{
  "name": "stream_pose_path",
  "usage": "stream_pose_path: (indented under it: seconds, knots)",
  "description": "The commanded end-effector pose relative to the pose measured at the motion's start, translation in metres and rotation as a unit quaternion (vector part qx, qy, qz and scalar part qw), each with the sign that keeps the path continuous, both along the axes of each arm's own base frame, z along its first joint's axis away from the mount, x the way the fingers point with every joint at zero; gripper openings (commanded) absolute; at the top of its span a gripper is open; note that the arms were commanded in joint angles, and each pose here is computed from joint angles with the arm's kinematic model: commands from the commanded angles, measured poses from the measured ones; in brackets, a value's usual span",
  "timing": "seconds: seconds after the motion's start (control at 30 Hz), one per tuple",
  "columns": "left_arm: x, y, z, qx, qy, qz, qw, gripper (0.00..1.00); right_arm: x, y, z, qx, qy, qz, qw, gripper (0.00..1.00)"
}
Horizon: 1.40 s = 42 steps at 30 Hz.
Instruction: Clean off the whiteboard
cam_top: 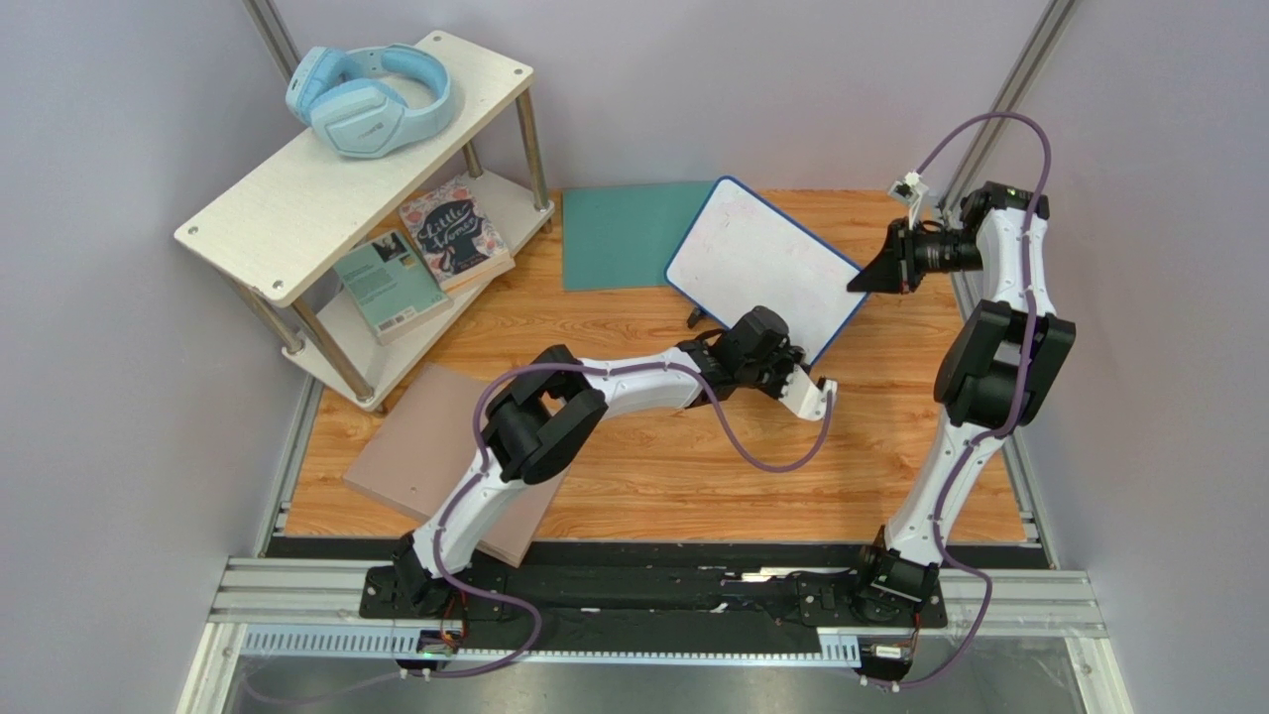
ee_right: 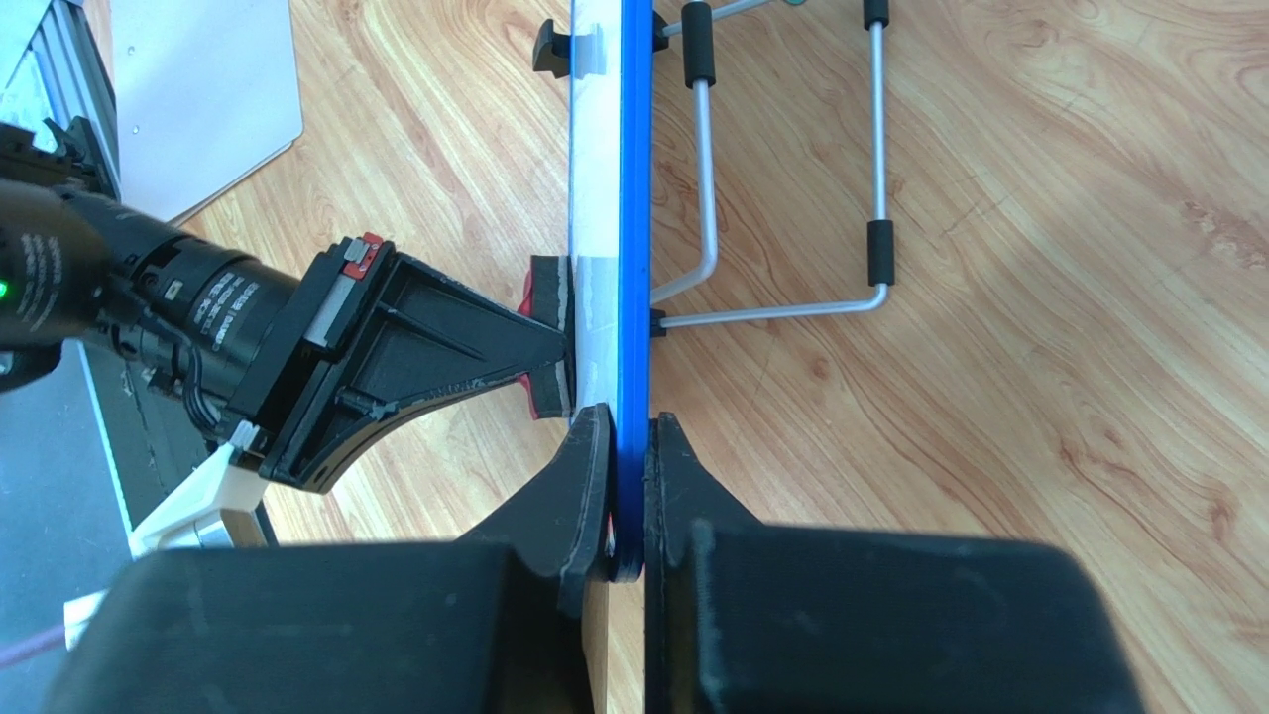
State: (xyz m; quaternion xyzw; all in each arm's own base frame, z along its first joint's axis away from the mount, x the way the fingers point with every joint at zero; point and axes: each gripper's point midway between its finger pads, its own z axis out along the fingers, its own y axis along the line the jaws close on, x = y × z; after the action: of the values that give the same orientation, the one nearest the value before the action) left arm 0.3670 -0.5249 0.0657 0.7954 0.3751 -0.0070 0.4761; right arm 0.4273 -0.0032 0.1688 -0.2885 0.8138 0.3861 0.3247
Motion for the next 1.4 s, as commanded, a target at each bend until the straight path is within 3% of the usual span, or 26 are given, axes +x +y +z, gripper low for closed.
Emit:
stream_pose_path:
  seconds: [0.0, 0.2, 0.53, 0.87, 1.13, 1.37]
  knots:
    - [0.025, 0.005, -0.030, 0.028, -0.011, 0.063, 0.998, 0.00, -0.044, -0.003, -0.018, -0.054, 0.081, 0.049, 0.994, 0.00]
    - [0.053, 0.003, -0.011, -0.023, -0.064, 0.130, 0.989, 0.00, -0.044, -0.004, -0.018, -0.059, 0.081, 0.050, 0.994, 0.00]
    - [0.099, 0.020, 0.035, -0.122, -0.110, 0.240, 0.957, 0.00, -0.047, -0.006, -0.018, -0.072, 0.079, 0.055, 0.993, 0.00]
    - [0.122, 0.050, 0.075, -0.177, -0.136, 0.291, 0.930, 0.00, -0.053, -0.003, -0.025, -0.086, 0.091, 0.068, 0.990, 0.00]
    - [0.148, 0.092, 0.112, -0.241, -0.141, 0.366, 0.888, 0.00, -0.056, 0.000, -0.031, -0.101, 0.099, 0.082, 0.987, 0.00]
    - [0.151, 0.115, 0.148, -0.280, -0.148, 0.385, 0.867, 0.00, -0.056, 0.000, -0.038, -0.109, 0.108, 0.088, 0.984, 0.00]
